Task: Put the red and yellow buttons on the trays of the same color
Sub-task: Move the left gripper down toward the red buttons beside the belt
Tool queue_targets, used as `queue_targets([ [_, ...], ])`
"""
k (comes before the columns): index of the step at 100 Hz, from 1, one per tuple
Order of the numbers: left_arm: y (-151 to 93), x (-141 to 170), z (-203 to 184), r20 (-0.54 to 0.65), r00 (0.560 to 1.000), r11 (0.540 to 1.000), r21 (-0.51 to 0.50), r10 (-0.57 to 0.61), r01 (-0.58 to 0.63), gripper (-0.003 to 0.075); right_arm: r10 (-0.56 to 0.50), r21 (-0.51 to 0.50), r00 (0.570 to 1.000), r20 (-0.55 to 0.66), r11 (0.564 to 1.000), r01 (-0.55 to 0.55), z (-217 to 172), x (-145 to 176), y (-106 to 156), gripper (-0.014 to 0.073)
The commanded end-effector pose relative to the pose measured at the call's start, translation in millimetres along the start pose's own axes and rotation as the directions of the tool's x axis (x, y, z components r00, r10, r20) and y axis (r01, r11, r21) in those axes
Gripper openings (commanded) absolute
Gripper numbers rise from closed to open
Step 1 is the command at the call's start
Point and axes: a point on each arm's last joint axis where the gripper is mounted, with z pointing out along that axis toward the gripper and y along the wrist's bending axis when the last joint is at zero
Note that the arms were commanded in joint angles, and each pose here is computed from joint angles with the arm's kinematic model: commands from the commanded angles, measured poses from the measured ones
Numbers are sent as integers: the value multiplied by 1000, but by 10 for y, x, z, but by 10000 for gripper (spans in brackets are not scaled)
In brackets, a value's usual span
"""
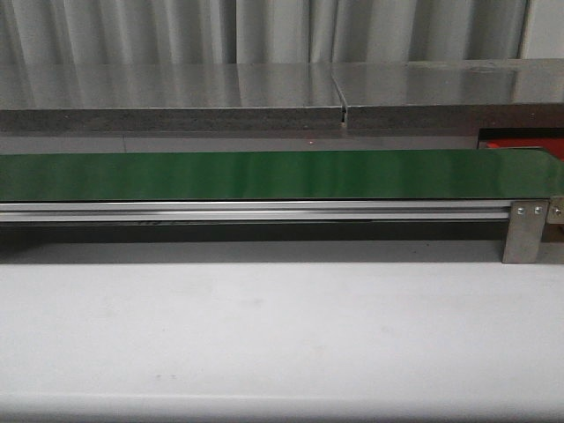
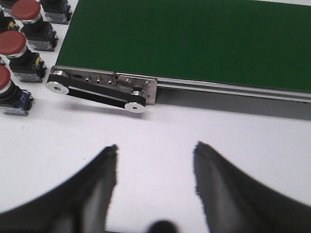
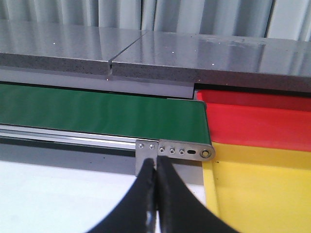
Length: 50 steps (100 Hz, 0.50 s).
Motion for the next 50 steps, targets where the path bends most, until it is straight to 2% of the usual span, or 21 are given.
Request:
queue_targets([
  [1,-19,-160,-74,98,995,1000,18,-12,11,660,-8,4,993,116,1000,8,-26,-143,0,-118],
  [4,-19,-160,-74,98,995,1000,18,-12,11,701,-8,4,993,116,1000,8,-26,-143,0,-118],
  [8,-20,-162,-74,100,995,1000,19,-12,11,716,-8,4,993,116,1000,8,-26,-143,0,-118],
  [23,-30,-150,-73,86,996,999,32,-35,32,673,-8,4,993,116,1000,8,-26,-143,0,-118],
  [30,-1,-152,-75,82,992,995,24,-95,94,655,-8,4,993,116,1000,8,-26,-143,0,-118],
  [40,123,-182,-73,77,980,982,-25,-182,185,652,-8,4,993,116,1000,8,-26,-143,0,-118],
  [50,348,-288,-71,73,965,959,-114,-251,258,652,-8,4,993,116,1000,8,-26,-143,0,-118],
])
